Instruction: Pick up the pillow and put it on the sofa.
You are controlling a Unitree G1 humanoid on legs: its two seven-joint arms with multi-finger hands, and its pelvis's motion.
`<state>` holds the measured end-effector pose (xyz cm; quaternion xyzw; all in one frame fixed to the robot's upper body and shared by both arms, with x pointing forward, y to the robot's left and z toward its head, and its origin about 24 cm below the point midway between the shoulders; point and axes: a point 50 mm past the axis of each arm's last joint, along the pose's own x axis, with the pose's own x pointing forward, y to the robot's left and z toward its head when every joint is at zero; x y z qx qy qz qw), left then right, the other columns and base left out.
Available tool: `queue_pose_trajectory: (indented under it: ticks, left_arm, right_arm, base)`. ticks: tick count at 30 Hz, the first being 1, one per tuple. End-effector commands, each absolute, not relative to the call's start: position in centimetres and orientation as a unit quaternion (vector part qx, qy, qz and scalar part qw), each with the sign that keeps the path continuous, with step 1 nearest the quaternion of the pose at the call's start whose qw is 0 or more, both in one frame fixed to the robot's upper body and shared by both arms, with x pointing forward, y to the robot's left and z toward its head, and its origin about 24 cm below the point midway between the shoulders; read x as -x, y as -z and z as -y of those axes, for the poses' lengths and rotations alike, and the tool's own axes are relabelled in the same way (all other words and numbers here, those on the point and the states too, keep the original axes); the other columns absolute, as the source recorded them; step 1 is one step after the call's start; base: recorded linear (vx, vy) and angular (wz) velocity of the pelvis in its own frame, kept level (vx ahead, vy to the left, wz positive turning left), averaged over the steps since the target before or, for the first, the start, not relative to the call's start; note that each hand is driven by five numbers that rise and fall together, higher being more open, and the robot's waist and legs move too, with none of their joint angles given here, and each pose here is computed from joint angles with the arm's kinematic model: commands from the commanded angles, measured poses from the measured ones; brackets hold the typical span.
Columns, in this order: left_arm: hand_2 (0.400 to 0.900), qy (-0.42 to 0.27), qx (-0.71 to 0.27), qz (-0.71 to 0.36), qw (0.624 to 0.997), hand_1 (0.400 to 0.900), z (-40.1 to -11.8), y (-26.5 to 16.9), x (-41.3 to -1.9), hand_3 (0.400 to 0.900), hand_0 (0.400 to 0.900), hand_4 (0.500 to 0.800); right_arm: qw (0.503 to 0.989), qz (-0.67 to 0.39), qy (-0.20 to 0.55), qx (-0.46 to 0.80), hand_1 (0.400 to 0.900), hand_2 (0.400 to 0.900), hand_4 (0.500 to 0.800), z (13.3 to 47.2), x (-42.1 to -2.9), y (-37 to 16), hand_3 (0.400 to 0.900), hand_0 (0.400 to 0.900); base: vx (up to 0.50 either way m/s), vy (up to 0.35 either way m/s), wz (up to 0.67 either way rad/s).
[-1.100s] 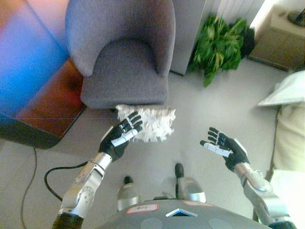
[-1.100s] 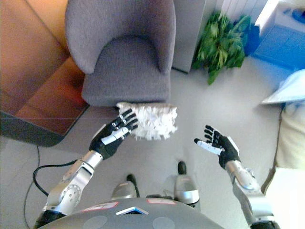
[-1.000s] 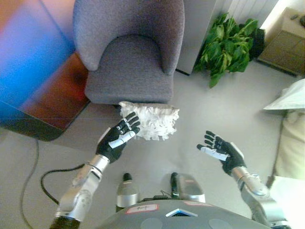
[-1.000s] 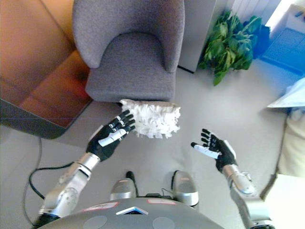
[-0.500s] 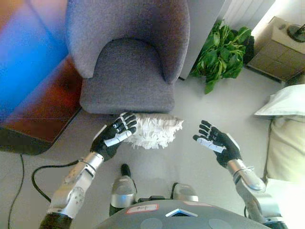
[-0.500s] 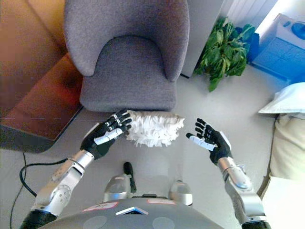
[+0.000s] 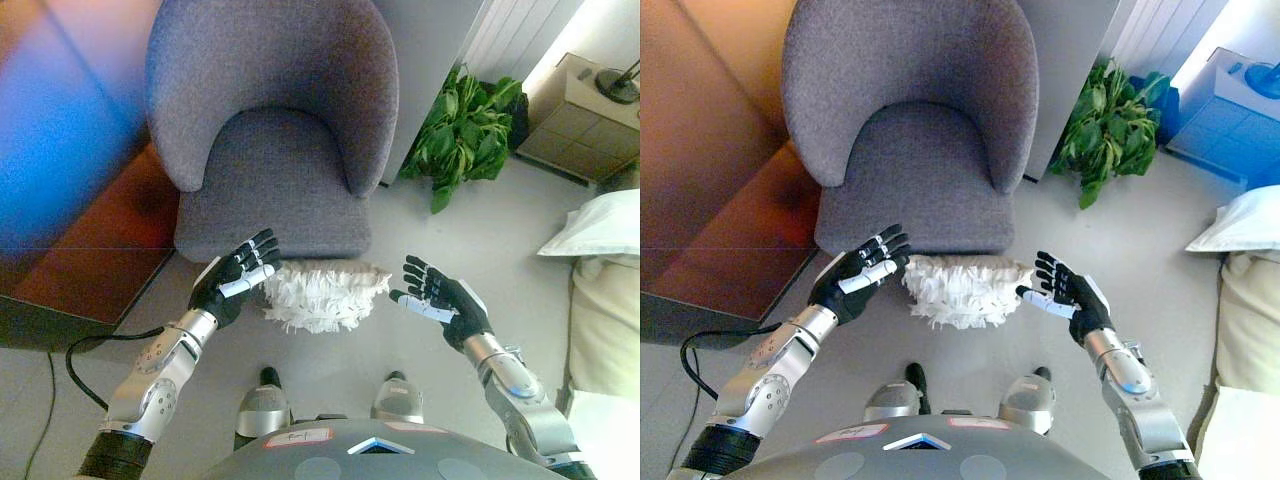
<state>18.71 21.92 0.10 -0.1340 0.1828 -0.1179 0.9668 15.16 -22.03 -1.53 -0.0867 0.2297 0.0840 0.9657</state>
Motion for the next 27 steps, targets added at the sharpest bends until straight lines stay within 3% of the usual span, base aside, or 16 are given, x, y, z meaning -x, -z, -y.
queue_pose_trajectory:
  ticks: [1, 5, 12, 19, 27]
  left_arm:
    - [0.900, 0.166, 0.112, -0.080, 0.976, 0.900, -21.7, -4.5, -20.7, 0.900, 0.900, 0.800]
    - [0.900, 0.124, 0.148, -0.087, 0.977, 0.900, -22.4, -4.3, -20.3, 0.900, 0.900, 0.800]
    - [0.900, 0.142, 0.115, -0.086, 0.979, 0.900, -23.2, -4.3, -19.6, 0.900, 0.900, 0.800]
    - [0.900, 0.203, 0.093, 0.008, 0.975, 0.900, -22.2, -7.6, -22.2, 0.900, 0.900, 0.800]
    - [0.900, 0.207, 0.101, 0.131, 0.964, 0.900, -20.3, -11.6, -24.8, 0.900, 0.900, 0.800]
  right_arm:
    - [0.964, -0.132, -0.088, 0.214, 0.900, 0.900, 0.800, 23.6, -18.0, -2.1, 0.900, 0.900]
    - [0.927, -0.137, -0.109, 0.331, 0.900, 0.900, 0.800, 25.0, -18.1, -2.8, 0.900, 0.900]
    - [0.845, -0.081, -0.104, 0.518, 0.900, 0.900, 0.800, 26.0, -18.4, -3.4, 0.900, 0.900]
    - [0.811, 0.004, -0.067, 0.581, 0.900, 0.900, 0.800, 25.3, -22.6, -5.4, 0.900, 0.900]
    - [0.794, 0.120, -0.035, 0.595, 0.900, 0.900, 0.800, 24.3, -27.3, -10.9, 0.900, 0.900]
  base:
    - [0.233, -0.250, 0.47]
    - [0.199, -0.137, 0.24]
    - [0.105, -0.076, 0.29]
    - [-0.191, -0.084, 0.32]
    - [-0.278, 0.021, 0.19]
